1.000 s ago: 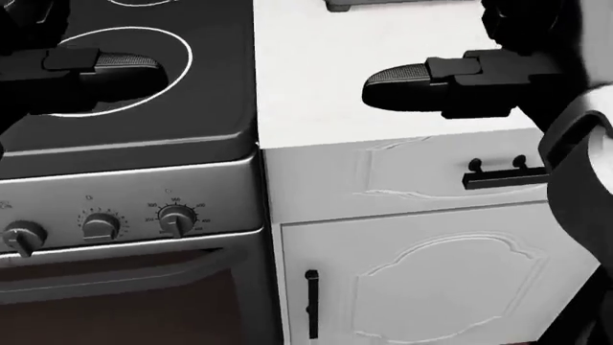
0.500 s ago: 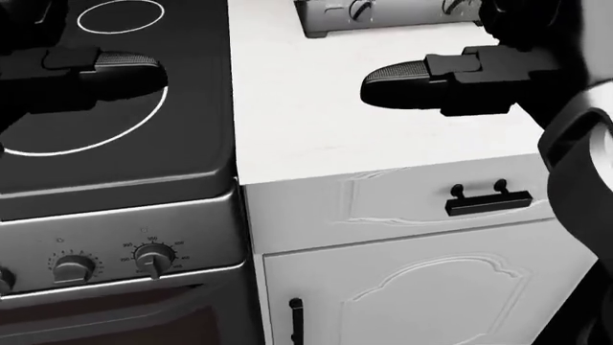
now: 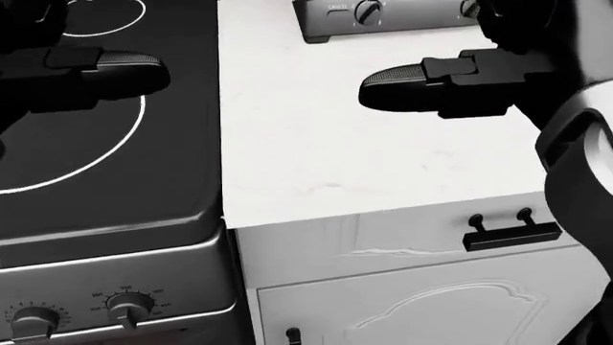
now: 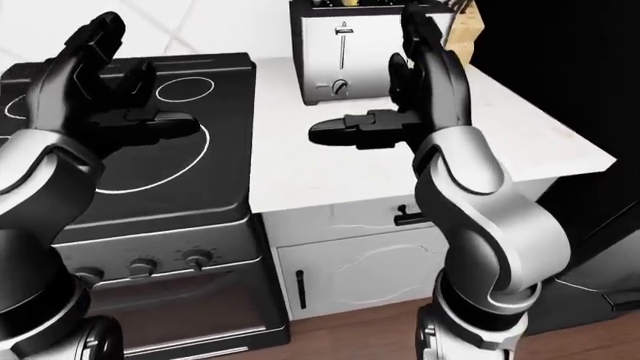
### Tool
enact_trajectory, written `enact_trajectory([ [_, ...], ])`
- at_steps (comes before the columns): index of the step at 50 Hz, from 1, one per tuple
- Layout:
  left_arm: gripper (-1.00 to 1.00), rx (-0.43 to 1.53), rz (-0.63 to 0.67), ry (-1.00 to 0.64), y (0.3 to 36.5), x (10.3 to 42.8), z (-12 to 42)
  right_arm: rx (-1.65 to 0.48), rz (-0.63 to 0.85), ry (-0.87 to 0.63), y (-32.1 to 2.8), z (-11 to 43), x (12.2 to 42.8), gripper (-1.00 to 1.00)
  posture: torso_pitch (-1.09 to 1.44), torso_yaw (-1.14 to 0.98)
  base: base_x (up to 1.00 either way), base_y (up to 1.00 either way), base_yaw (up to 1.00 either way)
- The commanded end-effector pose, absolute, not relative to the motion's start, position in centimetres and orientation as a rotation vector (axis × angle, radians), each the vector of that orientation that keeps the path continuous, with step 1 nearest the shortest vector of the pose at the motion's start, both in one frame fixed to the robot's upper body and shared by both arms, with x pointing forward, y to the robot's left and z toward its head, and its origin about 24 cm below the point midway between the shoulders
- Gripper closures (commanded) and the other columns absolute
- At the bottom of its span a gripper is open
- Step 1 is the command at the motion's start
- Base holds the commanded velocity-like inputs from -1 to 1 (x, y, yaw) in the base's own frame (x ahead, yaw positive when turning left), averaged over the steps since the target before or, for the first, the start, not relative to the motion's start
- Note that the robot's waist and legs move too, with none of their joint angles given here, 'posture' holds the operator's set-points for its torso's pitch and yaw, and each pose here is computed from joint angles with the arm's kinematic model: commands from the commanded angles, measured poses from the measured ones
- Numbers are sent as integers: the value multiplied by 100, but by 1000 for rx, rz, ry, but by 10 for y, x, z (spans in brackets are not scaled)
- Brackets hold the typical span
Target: Push down the lever of the toaster to turn it on.
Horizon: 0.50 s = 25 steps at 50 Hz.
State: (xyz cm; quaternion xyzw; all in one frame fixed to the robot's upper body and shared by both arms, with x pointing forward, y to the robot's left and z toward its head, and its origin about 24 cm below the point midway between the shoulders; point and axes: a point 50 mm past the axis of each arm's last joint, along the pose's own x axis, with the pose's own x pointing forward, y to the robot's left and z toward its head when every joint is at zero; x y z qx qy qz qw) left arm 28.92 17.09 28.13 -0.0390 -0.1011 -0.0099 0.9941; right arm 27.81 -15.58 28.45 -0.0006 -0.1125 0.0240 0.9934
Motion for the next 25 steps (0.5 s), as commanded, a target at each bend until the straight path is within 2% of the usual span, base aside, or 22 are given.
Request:
enact_trajectory([
  [1,-100,-82,-34,-270,169,284,294,3,29,-299,-159,296,273,-100,0,0,0,0,0],
  [18,-100,-82,-35,-270,169,284,293,0,28,-299,-159,296,273,-100,0,0,0,0,1],
  [25,-100,-83,-35,-270,169,284,294,-4,29,-298,-158,296,273,-100,0,0,0,0,94],
])
